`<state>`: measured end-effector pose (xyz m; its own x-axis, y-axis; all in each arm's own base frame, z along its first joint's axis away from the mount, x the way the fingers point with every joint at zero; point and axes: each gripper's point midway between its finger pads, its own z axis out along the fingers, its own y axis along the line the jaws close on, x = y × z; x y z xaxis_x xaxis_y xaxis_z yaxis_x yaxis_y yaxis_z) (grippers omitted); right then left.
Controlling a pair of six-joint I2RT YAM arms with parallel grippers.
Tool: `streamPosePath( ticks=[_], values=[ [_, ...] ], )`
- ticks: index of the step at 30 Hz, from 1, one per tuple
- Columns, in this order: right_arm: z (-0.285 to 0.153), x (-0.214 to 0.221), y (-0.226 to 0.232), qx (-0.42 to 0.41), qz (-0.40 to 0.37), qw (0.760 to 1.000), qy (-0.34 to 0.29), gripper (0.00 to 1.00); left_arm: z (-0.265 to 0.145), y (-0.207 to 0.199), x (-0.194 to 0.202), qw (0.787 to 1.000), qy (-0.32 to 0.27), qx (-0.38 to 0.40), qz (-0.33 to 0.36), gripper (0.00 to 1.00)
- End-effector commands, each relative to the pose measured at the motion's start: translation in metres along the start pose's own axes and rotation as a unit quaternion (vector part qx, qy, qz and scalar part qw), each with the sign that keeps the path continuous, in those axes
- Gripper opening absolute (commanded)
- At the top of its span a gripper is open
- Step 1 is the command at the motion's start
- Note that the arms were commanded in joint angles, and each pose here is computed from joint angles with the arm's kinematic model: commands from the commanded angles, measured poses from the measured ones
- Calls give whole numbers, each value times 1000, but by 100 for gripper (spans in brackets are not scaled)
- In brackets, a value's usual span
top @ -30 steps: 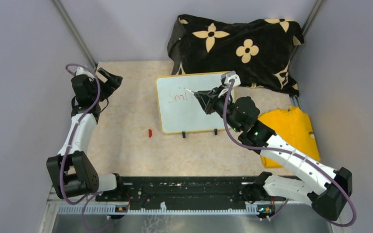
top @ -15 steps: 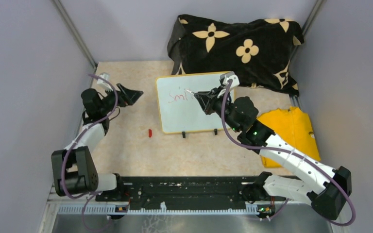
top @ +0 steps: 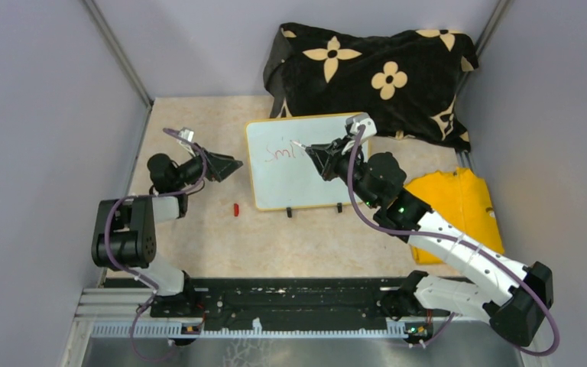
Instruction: Write a sentence on the whiteboard
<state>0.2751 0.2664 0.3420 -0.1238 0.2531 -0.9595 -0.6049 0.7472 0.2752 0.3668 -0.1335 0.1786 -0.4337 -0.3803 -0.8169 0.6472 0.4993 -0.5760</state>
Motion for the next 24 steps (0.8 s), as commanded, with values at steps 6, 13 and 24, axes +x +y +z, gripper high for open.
streamPosePath(
  ticks=[6, 13, 24],
  values=[
    [4, -8, 8, -14, 0, 1000, -16, 0, 11, -41, 15, 987, 16, 158, 32, 82],
    [7, -2, 10, -16, 3, 1000, -5, 0, 21, -39, 42, 983, 44, 176, 33, 77],
    [18, 5, 11, -12, 8, 1000, 5, 0, 26, -28, 62, 983, 63, 171, 21, 67]
  ],
)
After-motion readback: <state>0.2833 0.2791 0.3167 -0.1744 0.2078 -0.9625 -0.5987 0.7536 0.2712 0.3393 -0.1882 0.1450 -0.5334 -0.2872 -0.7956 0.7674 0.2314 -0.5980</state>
